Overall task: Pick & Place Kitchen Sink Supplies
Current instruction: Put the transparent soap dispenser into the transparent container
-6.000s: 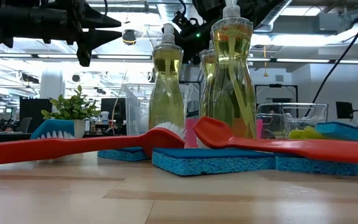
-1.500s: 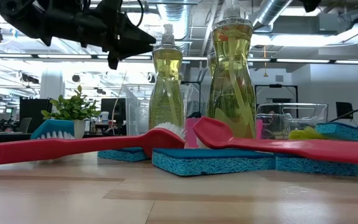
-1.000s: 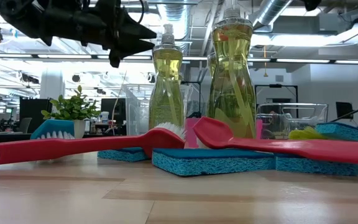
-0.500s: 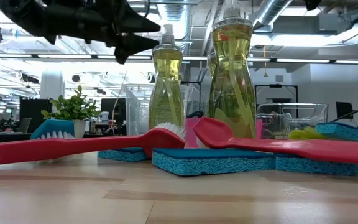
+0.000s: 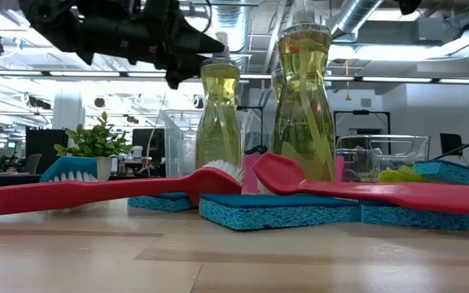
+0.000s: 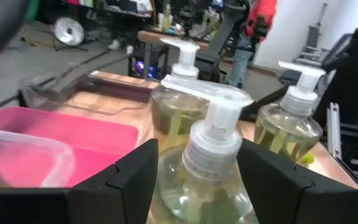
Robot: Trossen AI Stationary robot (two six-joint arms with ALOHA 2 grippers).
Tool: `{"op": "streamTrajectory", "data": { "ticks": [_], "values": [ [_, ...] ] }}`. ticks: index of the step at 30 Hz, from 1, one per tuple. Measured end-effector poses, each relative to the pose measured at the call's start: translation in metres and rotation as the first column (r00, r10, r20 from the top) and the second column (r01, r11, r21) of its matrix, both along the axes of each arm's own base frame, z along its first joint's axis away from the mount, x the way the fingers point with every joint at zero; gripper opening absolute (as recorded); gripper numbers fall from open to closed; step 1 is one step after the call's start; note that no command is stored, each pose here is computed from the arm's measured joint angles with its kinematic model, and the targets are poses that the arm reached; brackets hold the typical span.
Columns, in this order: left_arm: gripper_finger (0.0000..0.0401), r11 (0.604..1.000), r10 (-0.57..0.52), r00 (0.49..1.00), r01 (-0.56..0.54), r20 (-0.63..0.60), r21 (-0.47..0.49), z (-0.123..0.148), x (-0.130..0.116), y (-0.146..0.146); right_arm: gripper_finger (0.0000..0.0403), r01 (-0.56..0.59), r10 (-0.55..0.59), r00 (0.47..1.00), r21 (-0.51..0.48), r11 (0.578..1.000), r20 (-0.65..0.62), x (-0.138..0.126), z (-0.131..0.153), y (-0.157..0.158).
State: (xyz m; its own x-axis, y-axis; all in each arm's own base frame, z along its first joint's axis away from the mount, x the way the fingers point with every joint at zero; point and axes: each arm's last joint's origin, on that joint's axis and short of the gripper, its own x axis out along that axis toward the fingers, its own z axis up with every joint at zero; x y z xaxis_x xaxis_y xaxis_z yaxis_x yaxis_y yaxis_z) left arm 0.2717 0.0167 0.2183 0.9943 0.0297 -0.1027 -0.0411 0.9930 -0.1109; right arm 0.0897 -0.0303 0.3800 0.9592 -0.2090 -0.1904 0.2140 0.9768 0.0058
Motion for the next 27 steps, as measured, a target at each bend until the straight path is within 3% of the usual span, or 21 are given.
{"op": "streamTrajectory", "data": {
  "ticks": [6, 18, 27],
  "values": [
    [0.0213, 0.998, -0.056, 0.998, 0.056, -0.008, -0.007, 0.000, 0.019, 0.001, 0.0225, 0.000, 0.000, 1.000, 0.000, 1.000, -0.001, 0.000, 0.000, 0.000],
    [0.0211, 0.998, -0.055, 0.998, 0.055, 0.015, -0.005, 0.002, 0.019, 0.003, 0.0225, 0.000, 0.000, 1.000, 0.001, 1.000, -0.003, 0.000, 0.000, 0.000],
    [0.0138, 0.997, -0.074, 0.997, 0.074, 0.022, -0.001, 0.003, 0.020, -0.004, 0.0225, -0.002, 0.002, 1.000, -0.004, 1.000, -0.015, 0.000, -0.001, 0.000]
  ]
}}
